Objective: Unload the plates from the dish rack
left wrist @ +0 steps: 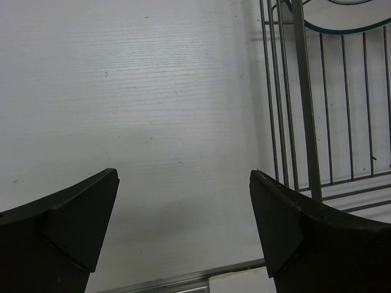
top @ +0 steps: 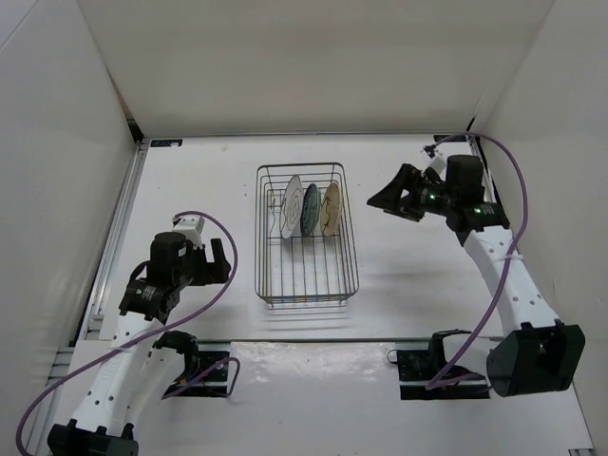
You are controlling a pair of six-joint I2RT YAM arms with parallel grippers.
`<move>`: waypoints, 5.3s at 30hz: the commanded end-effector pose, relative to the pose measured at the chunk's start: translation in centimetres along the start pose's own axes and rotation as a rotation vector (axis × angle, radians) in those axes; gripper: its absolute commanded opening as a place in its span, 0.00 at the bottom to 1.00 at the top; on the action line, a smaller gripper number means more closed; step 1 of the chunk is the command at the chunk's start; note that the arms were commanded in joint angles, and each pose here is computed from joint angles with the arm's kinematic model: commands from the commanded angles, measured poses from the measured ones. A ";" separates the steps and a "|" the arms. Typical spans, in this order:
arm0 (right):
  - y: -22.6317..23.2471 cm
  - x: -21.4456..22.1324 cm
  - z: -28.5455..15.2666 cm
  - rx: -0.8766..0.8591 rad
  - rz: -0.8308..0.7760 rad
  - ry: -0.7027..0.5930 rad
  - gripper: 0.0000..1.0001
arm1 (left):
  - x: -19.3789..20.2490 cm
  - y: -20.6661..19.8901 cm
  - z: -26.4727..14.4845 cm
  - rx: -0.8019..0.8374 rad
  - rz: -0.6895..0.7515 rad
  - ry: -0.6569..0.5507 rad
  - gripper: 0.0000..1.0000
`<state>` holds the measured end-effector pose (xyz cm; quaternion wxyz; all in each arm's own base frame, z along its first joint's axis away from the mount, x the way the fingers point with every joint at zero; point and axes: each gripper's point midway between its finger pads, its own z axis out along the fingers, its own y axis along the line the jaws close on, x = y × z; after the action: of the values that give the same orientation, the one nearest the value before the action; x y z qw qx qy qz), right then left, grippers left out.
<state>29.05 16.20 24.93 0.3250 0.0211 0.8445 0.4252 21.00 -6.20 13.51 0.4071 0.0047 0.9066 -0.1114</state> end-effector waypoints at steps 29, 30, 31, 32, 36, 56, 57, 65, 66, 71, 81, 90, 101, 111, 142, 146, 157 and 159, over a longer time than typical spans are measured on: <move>-4.3 -1.9 16.7 0.594 -0.362 0.097 0.48 | -0.2 -0.8 -0.2 0.033 0.015 0.011 0.99; -4.1 -2.0 17.1 0.595 -0.363 0.101 0.48 | -0.2 -0.8 -0.2 0.036 0.014 0.012 0.99; -4.2 -1.8 17.2 0.599 -0.359 0.106 0.47 | -0.2 -0.8 -0.2 0.034 0.009 0.010 0.99; -4.5 -1.5 17.5 0.607 -0.359 0.115 0.44 | -0.2 -0.8 -0.2 0.035 0.012 0.013 0.99; -4.4 -1.1 18.2 0.603 -0.351 0.120 0.36 | -0.2 -0.9 -0.2 0.041 0.012 0.011 0.99; 4.1 -9.8 13.9 0.551 -0.423 -0.093 0.14 | 0.0 -0.9 0.1 0.040 0.015 0.023 0.99; 4.4 -10.1 13.3 0.557 -0.427 -0.104 0.14 | 0.1 -0.8 0.1 0.038 0.013 0.026 0.99; 1.1 -13.0 3.8 0.769 -0.396 -0.356 0.04 | 0.2 -0.8 0.1 0.034 0.012 0.036 0.99; -2.7 -11.1 3.4 0.818 -0.358 -0.315 0.02 | 0.2 -0.8 0.1 0.036 0.013 0.034 0.99; -9.6 -6.4 2.7 0.813 -0.157 -0.250 0.00 | 0.4 -0.7 0.3 0.033 0.013 0.047 0.99; -20.5 0.3 2.5 0.781 0.151 -0.121 0.00 | 0.7 -0.6 0.3 0.026 0.016 0.058 0.99; -24.7 4.1 2.2 0.847 0.281 0.037 0.31 | 0.6 -0.5 0.5 0.022 0.019 0.063 0.99; -24.6 2.3 0.6 0.921 0.232 0.013 0.57 | 1.0 -0.6 0.7 0.027 0.012 0.079 0.99; -10.6 -6.7 1.9 0.601 -0.125 -0.198 0.71 | 1.1 -1.0 1.0 0.042 0.013 0.124 0.99; 3.4 1.2 19.1 0.414 -0.507 0.049 0.71 | 0.8 -1.7 0.6 0.082 0.013 0.111 0.99; 4.7 0.3 18.1 0.406 -0.521 0.004 0.71 | 0.7 -1.8 0.5 0.087 0.015 0.104 0.99; 4.8 1.7 18.5 0.394 -0.533 0.029 0.69 | 0.7 -1.7 0.5 0.085 0.015 0.100 0.99; 4.7 1.7 19.0 0.395 -0.529 0.038 0.69 | 0.6 -1.8 0.4 0.086 0.015 0.099 0.99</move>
<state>36.71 32.51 17.75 0.3784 -0.1473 0.9023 0.1452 20.20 -7.62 11.41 0.3399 0.0252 0.9302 -0.1359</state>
